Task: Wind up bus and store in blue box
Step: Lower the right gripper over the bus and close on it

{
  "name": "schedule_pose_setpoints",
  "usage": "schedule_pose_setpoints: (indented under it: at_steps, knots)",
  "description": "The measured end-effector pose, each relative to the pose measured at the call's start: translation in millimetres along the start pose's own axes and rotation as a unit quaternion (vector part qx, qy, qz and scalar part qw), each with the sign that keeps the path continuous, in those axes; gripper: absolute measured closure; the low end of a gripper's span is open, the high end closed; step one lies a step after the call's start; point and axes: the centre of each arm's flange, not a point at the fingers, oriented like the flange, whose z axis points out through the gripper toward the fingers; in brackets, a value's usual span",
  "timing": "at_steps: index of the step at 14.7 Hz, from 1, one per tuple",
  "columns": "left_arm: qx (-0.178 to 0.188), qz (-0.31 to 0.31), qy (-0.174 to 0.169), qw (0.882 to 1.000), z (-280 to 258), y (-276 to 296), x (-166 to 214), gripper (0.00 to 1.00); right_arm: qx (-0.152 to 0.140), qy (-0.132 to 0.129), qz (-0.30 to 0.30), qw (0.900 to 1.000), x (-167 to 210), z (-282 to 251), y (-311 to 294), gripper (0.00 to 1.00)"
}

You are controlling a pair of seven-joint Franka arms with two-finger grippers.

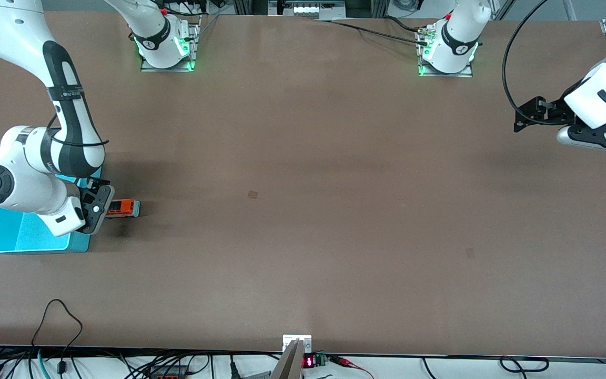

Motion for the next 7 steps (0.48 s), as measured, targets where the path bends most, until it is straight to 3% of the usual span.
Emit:
schedule_pose_setpoints:
  at_steps: [3,7]
  knots:
    - [0.001,0.009,0.001,1.0,-7,10,-1,0.0,-0.006,-0.001,-0.05,0.999,-1,21,2,0.0]
    - [0.003,0.013,0.005,1.0,-10,19,0,0.0,-0.007,-0.002,-0.067,0.998,-2,45,-6,0.0]
